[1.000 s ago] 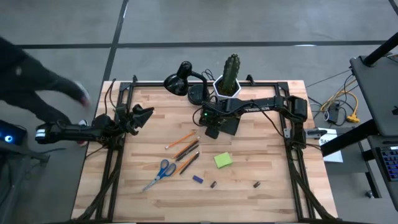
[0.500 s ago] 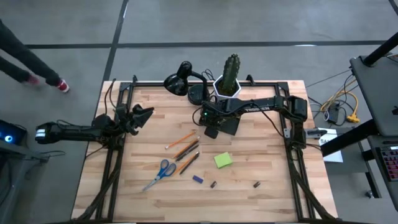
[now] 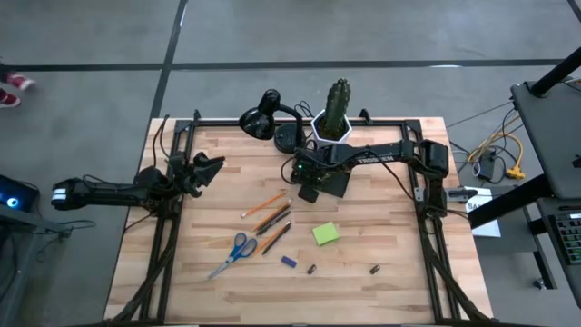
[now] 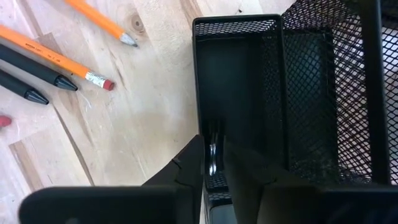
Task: Pick and place office supplies into organizer
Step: Put the left black binder clip into the black desk organizer
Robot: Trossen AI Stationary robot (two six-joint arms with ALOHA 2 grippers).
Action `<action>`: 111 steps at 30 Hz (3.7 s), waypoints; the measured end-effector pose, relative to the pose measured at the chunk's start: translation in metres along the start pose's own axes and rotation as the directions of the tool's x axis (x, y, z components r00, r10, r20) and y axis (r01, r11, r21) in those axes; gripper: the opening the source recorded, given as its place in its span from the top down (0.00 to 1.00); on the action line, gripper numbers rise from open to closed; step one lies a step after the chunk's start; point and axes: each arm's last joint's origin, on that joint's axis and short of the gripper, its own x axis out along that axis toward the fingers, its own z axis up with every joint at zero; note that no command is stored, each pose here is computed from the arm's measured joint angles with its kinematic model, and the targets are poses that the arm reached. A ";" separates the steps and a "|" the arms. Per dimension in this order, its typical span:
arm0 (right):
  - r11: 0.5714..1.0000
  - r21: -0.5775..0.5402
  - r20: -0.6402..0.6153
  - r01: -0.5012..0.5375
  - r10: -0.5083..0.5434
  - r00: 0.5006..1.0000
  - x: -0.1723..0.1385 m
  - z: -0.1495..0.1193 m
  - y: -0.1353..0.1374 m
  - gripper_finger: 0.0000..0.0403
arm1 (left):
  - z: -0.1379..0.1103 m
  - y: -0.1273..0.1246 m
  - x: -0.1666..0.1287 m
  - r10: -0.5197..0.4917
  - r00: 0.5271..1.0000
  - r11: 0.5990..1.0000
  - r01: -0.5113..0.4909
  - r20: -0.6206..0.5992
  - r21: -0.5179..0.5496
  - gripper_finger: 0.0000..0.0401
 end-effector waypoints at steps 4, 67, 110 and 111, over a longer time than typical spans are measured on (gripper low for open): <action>1.000 0.006 0.005 0.001 -0.001 1.000 -0.004 0.003 0.000 0.85 | 0.000 0.000 0.000 0.000 1.000 1.000 0.000 0.000 0.000 0.68; 0.731 0.670 -0.345 0.132 0.149 0.927 -0.162 -0.066 0.129 0.68 | -0.001 0.001 0.000 0.002 1.000 1.000 -0.002 -0.003 -0.003 0.68; 0.681 -0.666 -0.224 -0.303 0.205 0.953 -0.059 -0.095 0.231 0.56 | -0.001 0.001 0.000 0.003 1.000 1.000 -0.003 -0.005 -0.002 0.68; 0.672 -0.674 -0.232 -0.307 0.202 0.951 -0.056 -0.097 0.232 0.57 | -0.001 0.001 0.000 0.003 1.000 1.000 -0.003 -0.005 -0.002 0.68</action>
